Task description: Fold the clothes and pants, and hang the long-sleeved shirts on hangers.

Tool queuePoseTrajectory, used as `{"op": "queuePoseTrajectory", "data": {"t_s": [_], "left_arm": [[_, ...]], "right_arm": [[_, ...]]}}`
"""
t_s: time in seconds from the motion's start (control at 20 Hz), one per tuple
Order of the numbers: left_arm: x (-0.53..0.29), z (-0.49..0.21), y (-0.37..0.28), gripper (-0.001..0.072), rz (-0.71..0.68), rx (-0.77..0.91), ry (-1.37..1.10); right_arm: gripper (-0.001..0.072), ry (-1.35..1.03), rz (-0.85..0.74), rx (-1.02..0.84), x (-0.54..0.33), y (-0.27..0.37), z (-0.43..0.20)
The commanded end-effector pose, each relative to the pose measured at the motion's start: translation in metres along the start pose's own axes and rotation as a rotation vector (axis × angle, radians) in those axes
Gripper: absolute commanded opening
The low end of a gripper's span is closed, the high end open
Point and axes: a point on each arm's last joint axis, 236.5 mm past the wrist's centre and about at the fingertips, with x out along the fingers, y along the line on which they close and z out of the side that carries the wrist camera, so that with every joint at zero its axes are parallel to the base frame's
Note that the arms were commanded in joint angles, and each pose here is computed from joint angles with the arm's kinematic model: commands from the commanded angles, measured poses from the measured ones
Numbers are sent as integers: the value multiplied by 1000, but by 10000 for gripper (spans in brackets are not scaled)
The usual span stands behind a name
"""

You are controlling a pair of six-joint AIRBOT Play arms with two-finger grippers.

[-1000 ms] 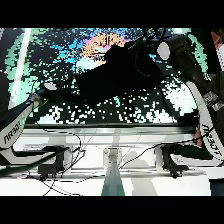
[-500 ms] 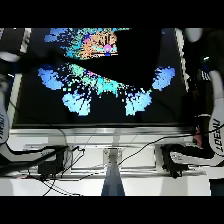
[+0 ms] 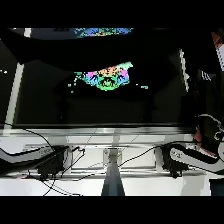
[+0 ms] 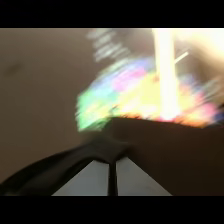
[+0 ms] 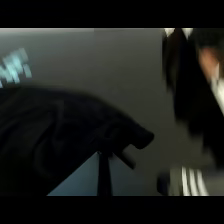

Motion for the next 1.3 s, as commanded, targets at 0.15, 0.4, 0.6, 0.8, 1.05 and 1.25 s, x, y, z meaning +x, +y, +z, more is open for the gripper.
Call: {"op": "queuePoseTrajectory", "data": {"t_s": [0.15, 0.4, 0.6, 0.8, 1.05, 1.25], "left_arm": [[-24, -139, 127, 15, 326, -86, 425], [-61, -230, 176, 16, 429, -105, 688], [-82, -243, 199, 15, 497, -130, 725], [-95, -252, 214, 15, 536, -153, 739], [-119, -262, 237, 15, 646, -100, 811], [-112, -258, 231, 15, 625, -102, 797]], "right_arm": [[17, 441, -21, 43, -21, -10, -191], [17, 722, 14, -7, -61, -2, -337], [18, 942, 52, -90, -91, -3, -397], [18, 1019, 56, -94, -102, -3, -413], [18, 1001, 55, -94, -99, -3, -411], [18, 937, 58, -91, -86, -1, -402]]}}
